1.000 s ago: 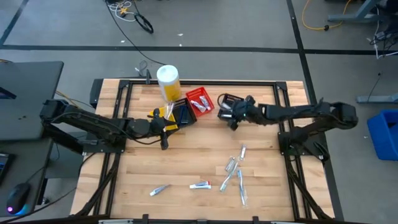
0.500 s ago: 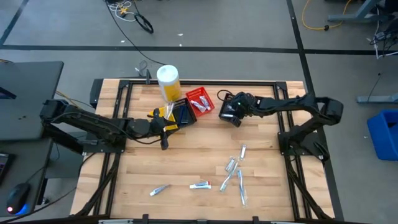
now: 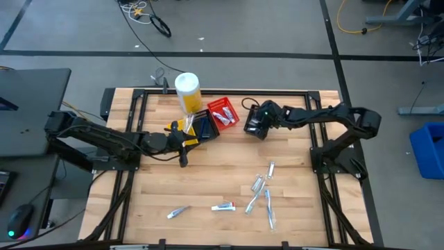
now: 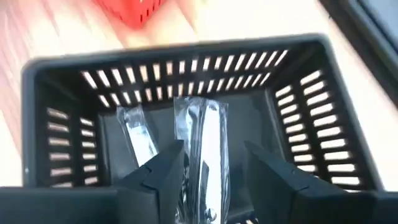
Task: Pick & Place Travel size toiletries
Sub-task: Put the green toothbrush into the yellow bin
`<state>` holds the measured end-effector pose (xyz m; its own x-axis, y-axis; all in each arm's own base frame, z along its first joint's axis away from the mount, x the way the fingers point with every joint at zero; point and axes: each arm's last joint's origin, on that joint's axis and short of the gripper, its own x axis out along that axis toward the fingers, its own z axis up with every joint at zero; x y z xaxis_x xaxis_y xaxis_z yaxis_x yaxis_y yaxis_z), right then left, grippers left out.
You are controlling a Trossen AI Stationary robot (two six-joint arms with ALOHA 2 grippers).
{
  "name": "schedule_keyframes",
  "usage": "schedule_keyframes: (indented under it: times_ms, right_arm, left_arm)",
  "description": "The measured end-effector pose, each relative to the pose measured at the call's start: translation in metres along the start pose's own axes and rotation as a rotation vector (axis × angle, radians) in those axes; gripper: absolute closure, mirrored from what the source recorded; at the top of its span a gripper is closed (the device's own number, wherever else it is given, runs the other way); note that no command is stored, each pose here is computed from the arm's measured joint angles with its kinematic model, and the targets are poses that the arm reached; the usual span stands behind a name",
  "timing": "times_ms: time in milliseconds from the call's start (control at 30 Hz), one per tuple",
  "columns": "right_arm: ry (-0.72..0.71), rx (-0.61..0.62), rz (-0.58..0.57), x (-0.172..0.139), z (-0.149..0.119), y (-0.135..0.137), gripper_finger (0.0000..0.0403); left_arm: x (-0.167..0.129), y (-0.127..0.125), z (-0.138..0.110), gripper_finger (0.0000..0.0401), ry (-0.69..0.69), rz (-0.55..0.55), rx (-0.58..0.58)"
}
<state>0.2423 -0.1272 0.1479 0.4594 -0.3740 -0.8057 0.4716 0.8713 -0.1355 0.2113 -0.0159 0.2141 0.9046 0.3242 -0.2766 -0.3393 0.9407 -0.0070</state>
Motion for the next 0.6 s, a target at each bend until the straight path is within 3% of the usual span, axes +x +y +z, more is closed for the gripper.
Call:
schedule_keyframes:
  times_ms: [267,600]
  right_arm:
    - [-0.101,-0.036,0.05,-0.028,0.019,0.018,0.0215]
    - [-0.172,-0.123,0.184,-0.058,0.019,0.058,0.0214]
  left_arm:
    - [0.0,0.0,0.0,0.0264,0.0,-0.009,-0.113]
    - [0.001,-0.007,0.001,0.0264,-0.015,-0.093,-0.182]
